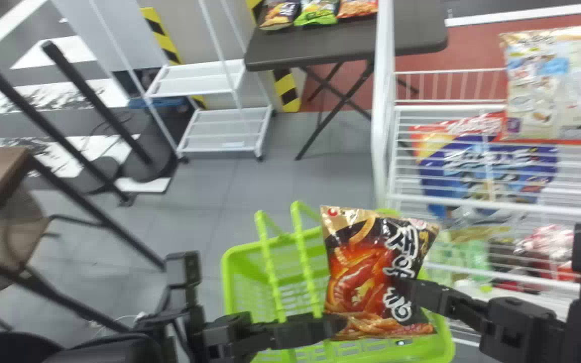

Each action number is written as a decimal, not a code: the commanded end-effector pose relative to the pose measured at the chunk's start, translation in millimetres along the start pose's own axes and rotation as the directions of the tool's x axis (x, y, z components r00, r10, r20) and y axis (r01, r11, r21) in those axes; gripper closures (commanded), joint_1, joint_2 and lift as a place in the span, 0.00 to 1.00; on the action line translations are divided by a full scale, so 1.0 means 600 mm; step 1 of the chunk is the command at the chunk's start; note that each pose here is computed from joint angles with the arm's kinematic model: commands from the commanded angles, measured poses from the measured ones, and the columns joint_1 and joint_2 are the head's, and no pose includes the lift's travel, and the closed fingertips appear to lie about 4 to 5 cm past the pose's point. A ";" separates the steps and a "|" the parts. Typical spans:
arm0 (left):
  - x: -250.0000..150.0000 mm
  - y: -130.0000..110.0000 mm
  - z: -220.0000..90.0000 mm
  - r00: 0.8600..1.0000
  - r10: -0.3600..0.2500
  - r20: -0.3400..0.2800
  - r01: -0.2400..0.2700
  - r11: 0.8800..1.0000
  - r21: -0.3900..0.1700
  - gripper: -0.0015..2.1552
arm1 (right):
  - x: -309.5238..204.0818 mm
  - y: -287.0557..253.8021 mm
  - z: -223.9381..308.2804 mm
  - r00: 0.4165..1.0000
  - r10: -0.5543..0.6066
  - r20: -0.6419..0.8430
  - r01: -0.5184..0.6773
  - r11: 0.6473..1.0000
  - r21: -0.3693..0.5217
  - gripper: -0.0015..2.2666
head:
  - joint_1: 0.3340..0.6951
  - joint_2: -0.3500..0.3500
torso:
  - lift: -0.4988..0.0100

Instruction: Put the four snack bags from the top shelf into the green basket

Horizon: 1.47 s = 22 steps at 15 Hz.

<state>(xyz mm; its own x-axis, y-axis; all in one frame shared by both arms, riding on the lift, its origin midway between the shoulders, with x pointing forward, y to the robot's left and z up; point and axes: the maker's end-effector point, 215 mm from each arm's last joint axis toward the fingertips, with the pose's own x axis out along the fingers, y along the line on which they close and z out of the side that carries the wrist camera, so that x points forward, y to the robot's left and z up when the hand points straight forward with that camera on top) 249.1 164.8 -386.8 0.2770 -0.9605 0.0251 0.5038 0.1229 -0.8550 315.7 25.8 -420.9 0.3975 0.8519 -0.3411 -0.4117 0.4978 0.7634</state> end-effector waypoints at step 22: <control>0.018 -0.010 -0.016 0.999 -0.040 -0.016 0.039 0.999 -0.034 1.00 | -0.178 -0.408 0.551 0.621 -0.457 0.636 0.665 0.737 -0.119 0.03 | 1.00 0.34 | 0.98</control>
<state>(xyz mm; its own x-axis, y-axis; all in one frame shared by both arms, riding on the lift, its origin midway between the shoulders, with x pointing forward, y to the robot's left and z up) 242.9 153.4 -388.2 0.2540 -0.9663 0.0421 0.4865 0.0900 -0.8690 633.9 -244.7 -381.6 0.9613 0.1959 -0.1936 -0.1394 0.9524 0.2712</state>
